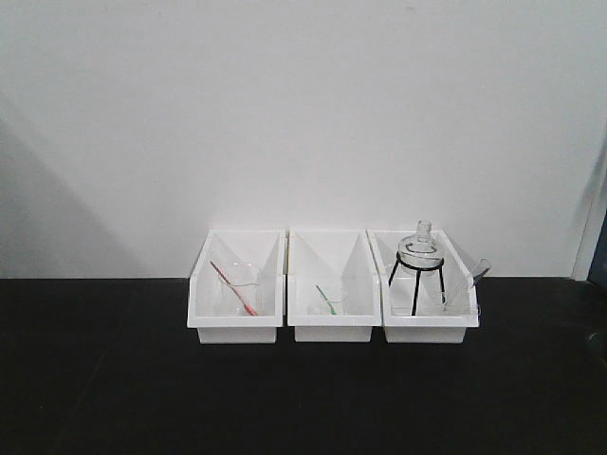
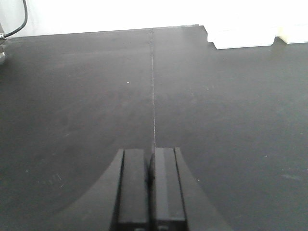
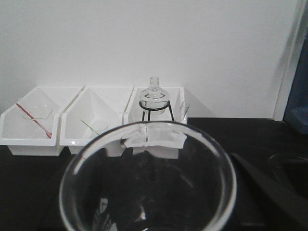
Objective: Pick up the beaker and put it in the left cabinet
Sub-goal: 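Withdraw the right gripper holding the beaker away from the bins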
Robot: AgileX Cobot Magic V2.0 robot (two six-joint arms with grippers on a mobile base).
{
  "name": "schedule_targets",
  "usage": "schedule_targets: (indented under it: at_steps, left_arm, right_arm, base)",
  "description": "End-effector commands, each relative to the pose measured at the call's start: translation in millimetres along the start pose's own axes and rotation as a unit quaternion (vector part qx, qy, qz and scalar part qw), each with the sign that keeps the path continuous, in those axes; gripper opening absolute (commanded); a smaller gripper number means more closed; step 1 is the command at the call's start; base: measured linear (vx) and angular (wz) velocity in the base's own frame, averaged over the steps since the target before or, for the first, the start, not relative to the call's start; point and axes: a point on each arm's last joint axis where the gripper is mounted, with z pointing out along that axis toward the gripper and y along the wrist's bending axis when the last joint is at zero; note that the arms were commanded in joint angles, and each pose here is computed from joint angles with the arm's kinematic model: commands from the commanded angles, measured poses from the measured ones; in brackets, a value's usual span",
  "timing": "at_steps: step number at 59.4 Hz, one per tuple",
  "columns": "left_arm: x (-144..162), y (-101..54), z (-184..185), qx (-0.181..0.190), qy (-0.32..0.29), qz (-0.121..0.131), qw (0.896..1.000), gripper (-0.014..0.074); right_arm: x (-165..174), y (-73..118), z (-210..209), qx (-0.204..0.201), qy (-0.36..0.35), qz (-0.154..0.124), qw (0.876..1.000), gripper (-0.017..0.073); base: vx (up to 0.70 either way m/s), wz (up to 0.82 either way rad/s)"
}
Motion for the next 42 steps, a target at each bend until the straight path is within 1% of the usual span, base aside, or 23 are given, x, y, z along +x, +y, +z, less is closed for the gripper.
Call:
schedule_targets:
  at_steps: [1, 4, 8, 11, 17, 42]
  left_arm:
    - [-12.0, -1.4, -2.8, 0.009, -0.05, -0.001, 0.999, 0.0004]
    - [-12.0, -1.4, -2.8, 0.009, -0.05, -0.001, 0.999, 0.0004]
    - [-12.0, -1.4, -2.8, 0.009, -0.05, -0.001, 0.999, 0.0004]
    - [-12.0, -1.4, -2.8, 0.009, -0.05, -0.001, 0.999, 0.0004]
    - [-12.0, -1.4, -2.8, 0.009, -0.05, -0.001, 0.999, 0.0004]
    - [-12.0, -1.4, -2.8, 0.009, -0.05, -0.001, 0.999, 0.0004]
  right_arm:
    - [-3.1, -4.1, -20.0, -0.01, -0.04, 0.008, 0.999, -0.0003]
    - [0.8, -7.0, -25.3, -0.004, -0.039, 0.018, 0.999, -0.0003]
    - [2.3, -9.4, -28.4, 0.003, -0.038, 0.02, 0.999, -0.0003]
    - [2.4, -10.1, -28.7, 0.007, -0.038, 0.016, 0.999, -0.0003]
    - [1.6, -10.7, -28.5, 0.011, -0.042, 0.0, 0.999, -0.0003]
    - [1.6, -10.7, -28.3, 0.011, -0.042, -0.001, 0.999, -0.0003]
  base:
    - [0.0, 0.0]
    - [0.0, 0.0]
    - [0.0, 0.0]
    - [0.0, 0.0]
    - [0.0, 0.0]
    - [0.0, 0.0]
